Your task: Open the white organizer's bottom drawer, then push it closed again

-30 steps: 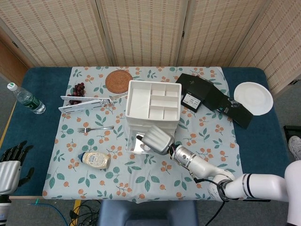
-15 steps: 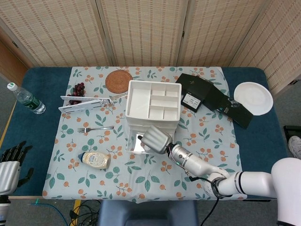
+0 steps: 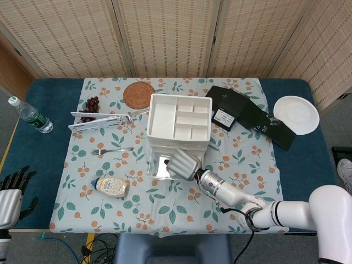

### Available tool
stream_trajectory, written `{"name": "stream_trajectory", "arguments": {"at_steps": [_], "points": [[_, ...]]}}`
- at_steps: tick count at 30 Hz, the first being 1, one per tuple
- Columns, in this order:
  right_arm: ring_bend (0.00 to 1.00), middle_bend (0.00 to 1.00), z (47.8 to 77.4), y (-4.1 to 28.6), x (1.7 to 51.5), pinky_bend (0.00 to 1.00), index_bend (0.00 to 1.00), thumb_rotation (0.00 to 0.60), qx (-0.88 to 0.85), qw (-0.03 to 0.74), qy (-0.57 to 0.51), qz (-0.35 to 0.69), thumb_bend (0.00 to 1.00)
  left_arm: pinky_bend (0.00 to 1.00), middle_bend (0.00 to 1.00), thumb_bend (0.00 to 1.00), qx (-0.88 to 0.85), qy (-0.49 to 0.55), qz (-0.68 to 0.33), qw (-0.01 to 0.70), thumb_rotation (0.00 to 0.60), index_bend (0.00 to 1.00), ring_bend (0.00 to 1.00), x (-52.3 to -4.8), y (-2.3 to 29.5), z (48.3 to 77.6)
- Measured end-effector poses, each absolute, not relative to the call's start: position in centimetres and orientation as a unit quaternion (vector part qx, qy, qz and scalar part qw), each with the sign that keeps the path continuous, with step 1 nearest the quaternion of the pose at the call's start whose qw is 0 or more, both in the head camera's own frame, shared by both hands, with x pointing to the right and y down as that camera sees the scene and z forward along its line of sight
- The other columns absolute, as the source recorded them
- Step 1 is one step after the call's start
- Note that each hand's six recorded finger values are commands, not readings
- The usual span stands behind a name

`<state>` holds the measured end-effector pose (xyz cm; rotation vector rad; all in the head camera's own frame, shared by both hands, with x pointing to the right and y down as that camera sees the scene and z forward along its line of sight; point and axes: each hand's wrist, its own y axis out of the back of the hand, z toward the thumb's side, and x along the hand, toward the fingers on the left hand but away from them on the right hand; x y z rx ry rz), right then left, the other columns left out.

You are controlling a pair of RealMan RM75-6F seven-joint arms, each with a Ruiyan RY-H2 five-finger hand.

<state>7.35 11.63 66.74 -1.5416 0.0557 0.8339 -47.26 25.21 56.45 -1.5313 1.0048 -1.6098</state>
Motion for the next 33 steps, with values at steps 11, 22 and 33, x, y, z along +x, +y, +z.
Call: {"name": "stream_trajectory", "arguments": {"at_steps": [11, 22, 33], "points": [[1.0, 1.0, 67.5, 11.6, 7.3, 1.0, 0.39, 0.6, -0.663, 0.651, 0.035, 0.369, 0.28, 0.14, 0.11, 0.34, -0.589, 0.388, -0.621, 0.342, 0.6, 0.17, 0.13, -47.5, 25.3, 56.5], [1.0, 1.0, 68.1, 11.6, 7.3, 1.0, 0.42, 0.6, -0.658, 0.652, 0.042, 0.376, 0.28, 0.14, 0.11, 0.34, -0.589, 0.387, -0.622, 0.342, 0.6, 0.17, 0.13, -47.5, 25.4, 56.6], [1.0, 1.0, 68.4, 11.6, 7.2, 1.0, 0.46, 0.6, -0.656, 0.651, 0.041, 0.38, 0.32, 0.14, 0.1, 0.34, -0.588, 0.388, -0.622, 0.341, 0.6, 0.17, 0.13, -47.6, 25.5, 56.6]]}}
